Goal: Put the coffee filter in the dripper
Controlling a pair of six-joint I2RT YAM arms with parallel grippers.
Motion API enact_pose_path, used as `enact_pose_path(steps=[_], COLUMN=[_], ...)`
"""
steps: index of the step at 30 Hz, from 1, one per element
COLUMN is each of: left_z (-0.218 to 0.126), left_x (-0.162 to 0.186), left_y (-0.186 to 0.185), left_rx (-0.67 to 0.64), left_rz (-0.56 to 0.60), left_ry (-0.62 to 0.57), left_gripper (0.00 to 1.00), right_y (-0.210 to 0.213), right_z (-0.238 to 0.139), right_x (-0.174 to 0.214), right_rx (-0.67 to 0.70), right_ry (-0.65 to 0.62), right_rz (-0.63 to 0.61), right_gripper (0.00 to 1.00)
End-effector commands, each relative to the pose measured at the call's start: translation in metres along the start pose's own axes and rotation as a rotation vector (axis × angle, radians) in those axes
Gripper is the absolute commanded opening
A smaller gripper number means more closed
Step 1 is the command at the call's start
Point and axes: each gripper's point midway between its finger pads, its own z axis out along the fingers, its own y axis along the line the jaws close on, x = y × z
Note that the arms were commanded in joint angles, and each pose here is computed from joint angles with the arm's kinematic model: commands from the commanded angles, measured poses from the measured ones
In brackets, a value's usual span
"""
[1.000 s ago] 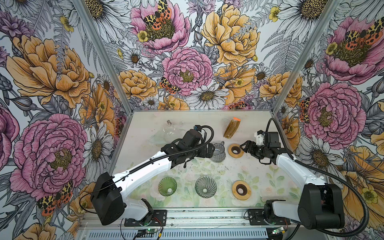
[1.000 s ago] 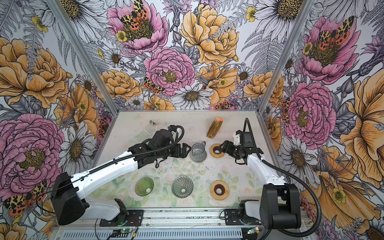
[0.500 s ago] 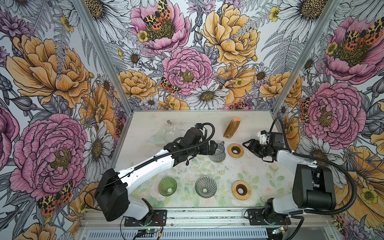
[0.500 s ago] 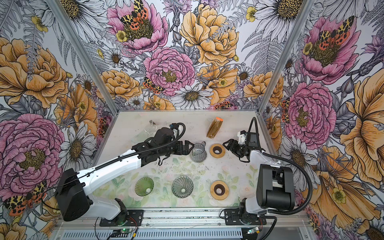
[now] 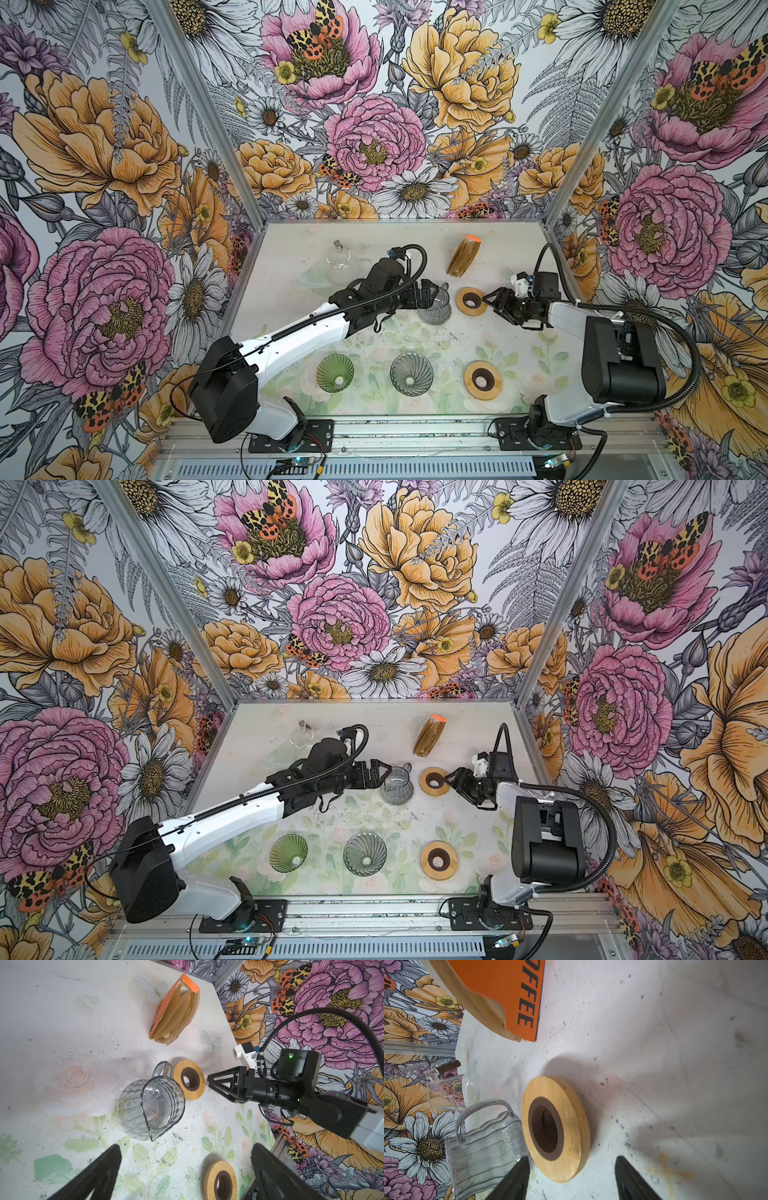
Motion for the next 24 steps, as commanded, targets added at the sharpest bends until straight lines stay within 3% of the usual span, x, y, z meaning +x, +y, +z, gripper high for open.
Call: enact_pose_path(steps=[1, 24], left_z=[0.005, 0.025], left_x=[0.001, 0.01], left_y=[-0.005, -0.015], left_rx=[0.016, 0.008], left_rz=[0.0, 0.028], left_ry=[-0.007, 0.026], left_gripper=[0.99, 0.99], right_y=[0.003, 0.004], right_z=[0.006, 0.035], right_x=[-0.005, -0.005], right_rx=[-0.037, -0.112], right_ry=[-0.007, 0.028], right_rz=[0.0, 0.033], right_gripper=[0.66, 0.47])
